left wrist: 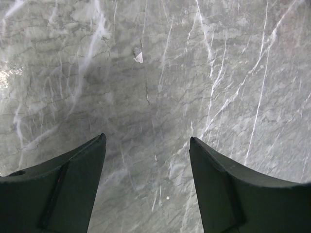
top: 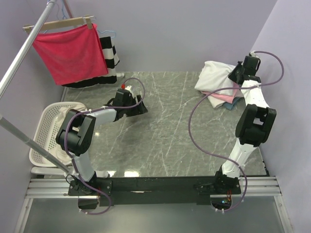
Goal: Fold and stack the t-shirts
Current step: Put the neatly folded tshirt into the corner of the board with the right arm
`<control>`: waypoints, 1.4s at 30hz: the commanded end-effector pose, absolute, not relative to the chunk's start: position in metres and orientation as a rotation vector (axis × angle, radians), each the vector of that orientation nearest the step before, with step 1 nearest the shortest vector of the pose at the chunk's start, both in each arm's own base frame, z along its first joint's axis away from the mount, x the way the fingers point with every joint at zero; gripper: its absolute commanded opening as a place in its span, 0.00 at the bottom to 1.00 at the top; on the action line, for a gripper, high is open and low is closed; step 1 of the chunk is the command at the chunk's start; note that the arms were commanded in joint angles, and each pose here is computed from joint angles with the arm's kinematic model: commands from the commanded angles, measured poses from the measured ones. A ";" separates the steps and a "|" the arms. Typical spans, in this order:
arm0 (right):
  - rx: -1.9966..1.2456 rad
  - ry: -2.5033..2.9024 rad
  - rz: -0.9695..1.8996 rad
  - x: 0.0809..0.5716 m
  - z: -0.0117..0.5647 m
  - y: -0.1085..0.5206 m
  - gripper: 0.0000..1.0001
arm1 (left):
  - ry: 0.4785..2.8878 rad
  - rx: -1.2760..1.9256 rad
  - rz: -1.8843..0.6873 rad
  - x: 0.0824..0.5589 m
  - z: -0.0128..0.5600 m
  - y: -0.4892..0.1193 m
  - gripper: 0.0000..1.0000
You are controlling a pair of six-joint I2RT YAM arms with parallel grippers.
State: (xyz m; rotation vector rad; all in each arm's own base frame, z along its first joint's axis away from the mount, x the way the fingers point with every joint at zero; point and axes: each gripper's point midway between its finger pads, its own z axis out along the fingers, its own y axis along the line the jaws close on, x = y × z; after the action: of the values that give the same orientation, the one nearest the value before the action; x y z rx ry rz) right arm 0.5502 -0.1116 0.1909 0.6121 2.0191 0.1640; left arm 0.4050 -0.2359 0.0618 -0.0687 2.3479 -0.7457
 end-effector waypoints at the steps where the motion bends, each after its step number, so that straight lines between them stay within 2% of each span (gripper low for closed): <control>1: 0.678 1.933 0.060 0.552 0.203 -0.149 0.00 | 2.303 -0.025 -0.786 0.416 0.077 -0.246 0.75; 3: 0.696 1.965 0.074 0.552 0.189 -0.150 0.00 | 2.309 -0.024 -0.790 0.415 0.075 -0.247 0.75; 4: 0.707 1.982 0.076 0.553 0.179 -0.150 0.11 | 2.314 -0.022 -0.793 0.414 0.073 -0.248 0.75; 6: 0.721 2.002 0.093 0.553 0.170 -0.148 0.23 | 2.323 -0.020 -0.798 0.413 0.071 -0.248 0.75; 7: 0.730 2.010 0.098 0.551 0.164 -0.147 0.57 | 2.331 -0.020 -0.797 0.413 0.069 -0.248 0.75; 8: 0.749 2.007 0.106 0.550 0.162 -0.146 0.71 | 2.332 -0.019 -0.796 0.413 0.068 -0.248 0.75; 9: 0.753 1.994 0.109 0.550 0.163 -0.146 0.91 | 2.334 -0.019 -0.795 0.413 0.068 -0.248 0.75; 10: 0.752 1.990 0.112 0.543 0.163 -0.143 0.99 | 2.328 -0.021 -0.792 0.412 0.070 -0.247 0.75; 15: 0.713 1.877 0.086 0.526 0.192 -0.135 1.00 | 2.275 -0.089 -0.710 0.416 0.081 -0.232 0.80; 20: 0.641 1.775 -0.021 0.493 0.221 -0.114 1.00 | 2.180 -0.146 -0.615 0.421 0.110 -0.212 0.99; 26: 0.616 1.738 -0.118 0.455 0.231 -0.075 1.00 | 2.166 -0.175 -0.506 0.429 0.129 -0.198 0.99; 35: 0.395 1.845 0.105 0.410 0.210 0.034 1.00 | 2.048 -0.229 -0.383 0.426 0.189 -0.168 0.99; 42: 0.225 1.901 0.216 0.378 0.194 0.097 1.00 | 1.916 -0.276 -0.315 0.400 0.238 -0.136 1.00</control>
State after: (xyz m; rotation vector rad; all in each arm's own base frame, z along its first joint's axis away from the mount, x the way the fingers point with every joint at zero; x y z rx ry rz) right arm 0.3896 0.0748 0.1795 0.2839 1.9434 0.1596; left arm 0.4098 -0.1577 0.1934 -0.2521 2.0415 -0.3766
